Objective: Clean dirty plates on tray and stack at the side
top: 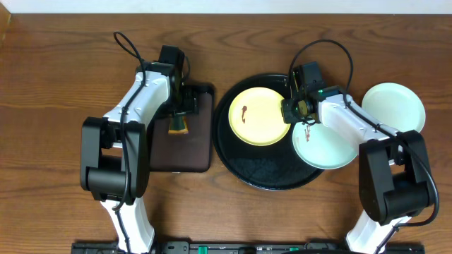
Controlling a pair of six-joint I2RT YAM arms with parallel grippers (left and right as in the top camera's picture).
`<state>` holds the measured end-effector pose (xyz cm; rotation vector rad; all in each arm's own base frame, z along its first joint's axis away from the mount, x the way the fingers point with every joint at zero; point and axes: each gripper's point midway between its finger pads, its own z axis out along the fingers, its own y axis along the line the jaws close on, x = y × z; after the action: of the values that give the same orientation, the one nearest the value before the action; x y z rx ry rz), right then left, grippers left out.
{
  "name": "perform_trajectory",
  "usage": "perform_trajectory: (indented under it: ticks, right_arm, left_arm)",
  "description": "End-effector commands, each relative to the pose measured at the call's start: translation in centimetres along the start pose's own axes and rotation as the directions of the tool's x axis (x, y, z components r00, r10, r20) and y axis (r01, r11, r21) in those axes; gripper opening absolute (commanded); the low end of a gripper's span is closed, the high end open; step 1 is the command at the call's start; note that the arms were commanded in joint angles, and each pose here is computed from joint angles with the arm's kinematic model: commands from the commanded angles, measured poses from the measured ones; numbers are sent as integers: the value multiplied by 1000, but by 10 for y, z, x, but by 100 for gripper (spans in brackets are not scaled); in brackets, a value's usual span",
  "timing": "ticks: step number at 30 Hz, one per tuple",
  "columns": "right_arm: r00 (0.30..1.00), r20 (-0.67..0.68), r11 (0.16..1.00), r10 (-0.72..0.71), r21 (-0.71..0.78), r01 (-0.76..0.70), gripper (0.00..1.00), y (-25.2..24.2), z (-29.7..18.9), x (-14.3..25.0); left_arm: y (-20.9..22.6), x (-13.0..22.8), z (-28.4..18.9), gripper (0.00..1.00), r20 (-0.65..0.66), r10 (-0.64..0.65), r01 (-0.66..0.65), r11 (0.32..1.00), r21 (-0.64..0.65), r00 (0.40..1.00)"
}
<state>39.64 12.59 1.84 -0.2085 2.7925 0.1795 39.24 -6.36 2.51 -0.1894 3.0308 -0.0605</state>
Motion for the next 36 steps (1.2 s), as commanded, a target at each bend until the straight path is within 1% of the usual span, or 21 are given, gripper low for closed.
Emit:
perform_trajectory:
  ticks: [1,10,12,14,16,17,23,29,33,36]
  right_arm:
    - [1000,-13,1000,-10,2,10,10,3,1,5]
    - [1000,-23,1000,0,3,0,9,2,4,11]
    - [1000,-25,1000,7,4,-7,10,1,5,13]
    - [1000,-25,1000,6,4,-6,9,1,6,13]
    - [1000,-23,1000,6,3,-6,10,1,6,12]
    - [1000,-22,1000,6,3,-6,10,1,6,12]
    - [1000,-28,1000,6,4,-6,12,1,6,14]
    - [1000,-27,1000,6,4,-6,12,1,6,14]
    - [1000,-27,1000,6,4,-6,13,1,6,14]
    - [1000,-28,1000,6,4,-6,13,1,6,14]
  left_arm:
    - [2,1,2,82,-6,-2,2,1000,-11,1000]
    - [1,1,2,82,-2,-8,8,1000,-10,1000]
    - [2,1,3,74,-4,-9,8,1000,-11,1000]
    - [3,3,3,71,-10,-8,8,1000,-18,1000]
    - [5,3,3,60,-11,-12,11,1000,-20,1000]
    - [5,3,3,58,-11,-15,15,1000,-16,1000]
    - [6,2,-5,58,-39,-56,58,996,65,998]
    - [21,12,-5,58,-88,-88,93,995,46,992]
    - [12,15,1,58,-88,-76,83,994,76,993]
    - [10,14,3,59,-78,-68,74,994,75,995]
